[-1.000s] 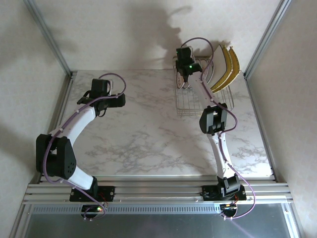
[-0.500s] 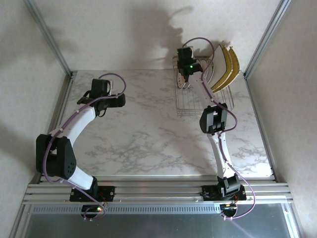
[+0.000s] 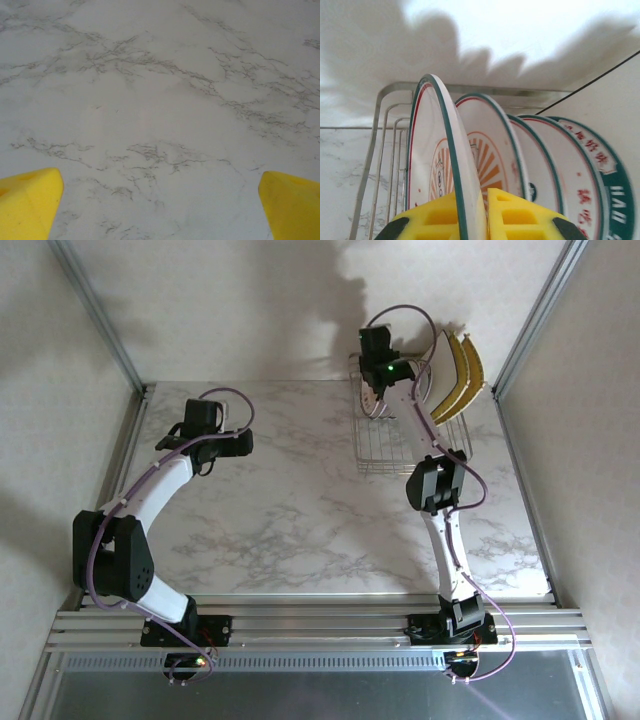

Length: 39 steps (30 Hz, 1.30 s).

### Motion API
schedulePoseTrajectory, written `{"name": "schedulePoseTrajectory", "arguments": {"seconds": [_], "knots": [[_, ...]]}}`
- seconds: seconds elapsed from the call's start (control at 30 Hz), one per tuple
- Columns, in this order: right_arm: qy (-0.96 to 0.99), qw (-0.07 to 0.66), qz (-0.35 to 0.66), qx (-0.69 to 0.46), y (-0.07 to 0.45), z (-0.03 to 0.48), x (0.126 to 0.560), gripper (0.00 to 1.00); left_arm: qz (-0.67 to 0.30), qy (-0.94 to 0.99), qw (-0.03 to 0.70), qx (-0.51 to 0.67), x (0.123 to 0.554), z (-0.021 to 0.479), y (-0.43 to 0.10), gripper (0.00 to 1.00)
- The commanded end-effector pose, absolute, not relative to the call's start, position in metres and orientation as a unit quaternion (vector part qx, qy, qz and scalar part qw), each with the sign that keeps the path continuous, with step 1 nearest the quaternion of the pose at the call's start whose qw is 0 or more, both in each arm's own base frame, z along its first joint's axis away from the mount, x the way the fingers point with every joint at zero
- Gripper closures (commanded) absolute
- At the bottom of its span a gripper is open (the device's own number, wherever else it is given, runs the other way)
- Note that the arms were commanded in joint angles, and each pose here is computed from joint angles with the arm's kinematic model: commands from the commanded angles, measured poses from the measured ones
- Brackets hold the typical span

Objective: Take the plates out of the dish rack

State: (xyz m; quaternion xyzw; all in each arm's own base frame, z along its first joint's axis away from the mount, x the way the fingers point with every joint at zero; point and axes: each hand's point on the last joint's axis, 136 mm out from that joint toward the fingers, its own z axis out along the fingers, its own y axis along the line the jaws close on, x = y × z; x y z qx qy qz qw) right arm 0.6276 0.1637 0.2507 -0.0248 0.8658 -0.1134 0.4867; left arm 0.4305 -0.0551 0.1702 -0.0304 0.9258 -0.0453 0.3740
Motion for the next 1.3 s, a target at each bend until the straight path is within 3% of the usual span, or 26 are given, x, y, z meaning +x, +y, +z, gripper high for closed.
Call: {"name": "schedulePoseTrajectory", "arguments": {"seconds": [0.0, 0.23, 0.43, 0.63, 0.77, 0.93, 1.27], "knots": [[0.831, 0.55, -0.085, -0.011, 0.171, 0.335, 0.605, 1.0, -0.039, 0.927, 0.372, -0.041, 0.428, 0.172, -0.053, 0.0], [0.821, 0.566, -0.077, -0.013, 0.167, 0.379, 0.575, 1.0, -0.016, 0.931, 0.361, -0.051, 0.427, 0.168, -0.045, 0.0], [0.828, 0.56, -0.039, -0.023, 0.174, 0.384, 0.554, 1.0, -0.006, 0.936, 0.348, -0.055, 0.43, 0.161, -0.043, 0.0], [0.841, 0.518, 0.133, -0.085, 0.215, 0.354, 0.516, 1.0, -0.017, 0.936, 0.349, -0.05, 0.433, 0.163, -0.048, 0.0], [0.805, 0.48, 0.336, -0.091, 0.233, 0.331, 0.48, 1.0, -0.109, 0.922, 0.372, -0.023, 0.434, 0.177, -0.077, 0.0], [0.766, 0.432, 0.471, -0.068, 0.236, 0.299, 0.462, 1.0, -0.279, 0.863, 0.42, 0.012, 0.428, 0.215, -0.119, 0.0], [0.735, 0.396, 0.548, -0.056, 0.252, 0.272, 0.457, 1.0, -0.493, 0.764, 0.415, 0.037, 0.413, 0.244, -0.159, 0.02]]}}
